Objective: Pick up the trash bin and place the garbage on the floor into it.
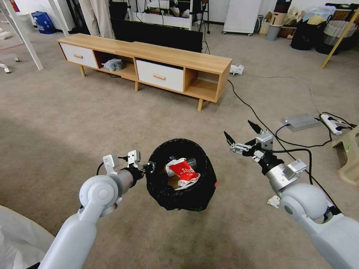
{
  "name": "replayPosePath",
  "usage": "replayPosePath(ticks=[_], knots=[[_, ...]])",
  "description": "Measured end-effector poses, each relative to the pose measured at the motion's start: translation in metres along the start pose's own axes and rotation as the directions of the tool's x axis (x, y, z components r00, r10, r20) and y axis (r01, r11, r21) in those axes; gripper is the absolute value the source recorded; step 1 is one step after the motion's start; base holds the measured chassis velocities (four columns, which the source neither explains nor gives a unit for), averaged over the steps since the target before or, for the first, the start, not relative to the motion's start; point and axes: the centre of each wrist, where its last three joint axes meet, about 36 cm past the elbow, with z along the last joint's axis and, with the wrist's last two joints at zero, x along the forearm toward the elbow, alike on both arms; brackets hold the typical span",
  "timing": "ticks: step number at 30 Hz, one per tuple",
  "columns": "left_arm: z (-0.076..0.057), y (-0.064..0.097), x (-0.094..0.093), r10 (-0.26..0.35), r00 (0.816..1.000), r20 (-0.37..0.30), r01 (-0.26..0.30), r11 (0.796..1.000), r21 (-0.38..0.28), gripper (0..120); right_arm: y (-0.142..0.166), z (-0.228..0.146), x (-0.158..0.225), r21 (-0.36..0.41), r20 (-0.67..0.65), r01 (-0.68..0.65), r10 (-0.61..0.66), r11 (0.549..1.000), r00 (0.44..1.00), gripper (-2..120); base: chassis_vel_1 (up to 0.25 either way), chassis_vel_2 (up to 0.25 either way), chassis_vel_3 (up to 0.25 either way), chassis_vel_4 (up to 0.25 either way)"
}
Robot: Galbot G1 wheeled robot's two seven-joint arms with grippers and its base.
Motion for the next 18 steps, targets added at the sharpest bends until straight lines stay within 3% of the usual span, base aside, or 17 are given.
replayPosePath(ticks=[9,18], knots=[[0.000,0.001,-0.001,0.004,1.000,-0.002,-0.004,1.000,0.002,1,0.009,0.017,0.003,-0.061,-0.113,-0.056,0.049,0.997,0.992,100,0.000,0.000,0.000,0.000],[-0.001,0.001,-0.002,0.006,1.000,-0.003,-0.006,1.000,0.000,1,0.010,0.055,0.005,-0.107,-0.324,-0.178,0.135,0.978,0.936,100,0.000,0.000,0.000,0.000]])
